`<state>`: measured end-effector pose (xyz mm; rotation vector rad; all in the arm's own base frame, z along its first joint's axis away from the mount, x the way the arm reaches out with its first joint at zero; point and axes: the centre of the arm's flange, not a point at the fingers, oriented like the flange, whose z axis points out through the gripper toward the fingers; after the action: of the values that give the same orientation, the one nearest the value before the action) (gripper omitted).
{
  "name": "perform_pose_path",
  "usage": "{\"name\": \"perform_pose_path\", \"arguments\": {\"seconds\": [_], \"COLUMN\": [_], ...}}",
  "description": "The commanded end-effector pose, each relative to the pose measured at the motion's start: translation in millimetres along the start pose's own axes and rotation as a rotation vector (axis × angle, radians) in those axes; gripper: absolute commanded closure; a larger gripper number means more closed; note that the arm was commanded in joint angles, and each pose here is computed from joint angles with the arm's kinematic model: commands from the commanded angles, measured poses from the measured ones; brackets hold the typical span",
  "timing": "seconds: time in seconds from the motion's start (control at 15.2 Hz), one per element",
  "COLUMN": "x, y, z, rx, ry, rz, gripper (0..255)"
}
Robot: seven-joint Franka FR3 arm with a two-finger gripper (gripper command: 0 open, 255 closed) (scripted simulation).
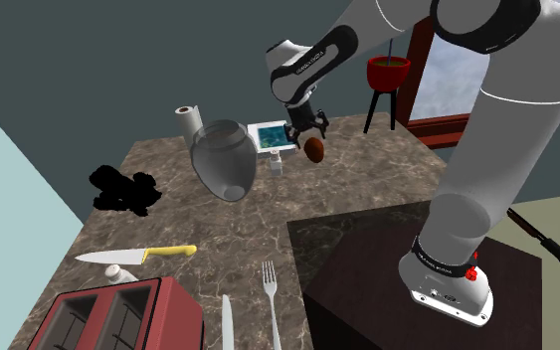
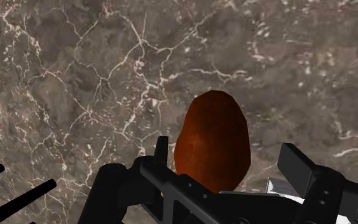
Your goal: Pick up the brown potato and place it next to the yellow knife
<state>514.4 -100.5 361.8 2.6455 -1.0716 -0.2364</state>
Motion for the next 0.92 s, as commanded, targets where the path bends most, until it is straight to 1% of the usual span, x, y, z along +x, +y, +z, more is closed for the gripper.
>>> {"name": "perform_pose_path", "arguments": {"seconds": [0.0, 0.4, 0.86], "x": [3, 3, 3], "y": [0, 0, 0], "z": [12, 41, 41], "rx": [-0.005, -0.005, -0.005], "ry": [-0.002, -0.002, -0.002], "rz": [0.010, 0.010, 0.010], "gripper": [0, 0, 0]}}
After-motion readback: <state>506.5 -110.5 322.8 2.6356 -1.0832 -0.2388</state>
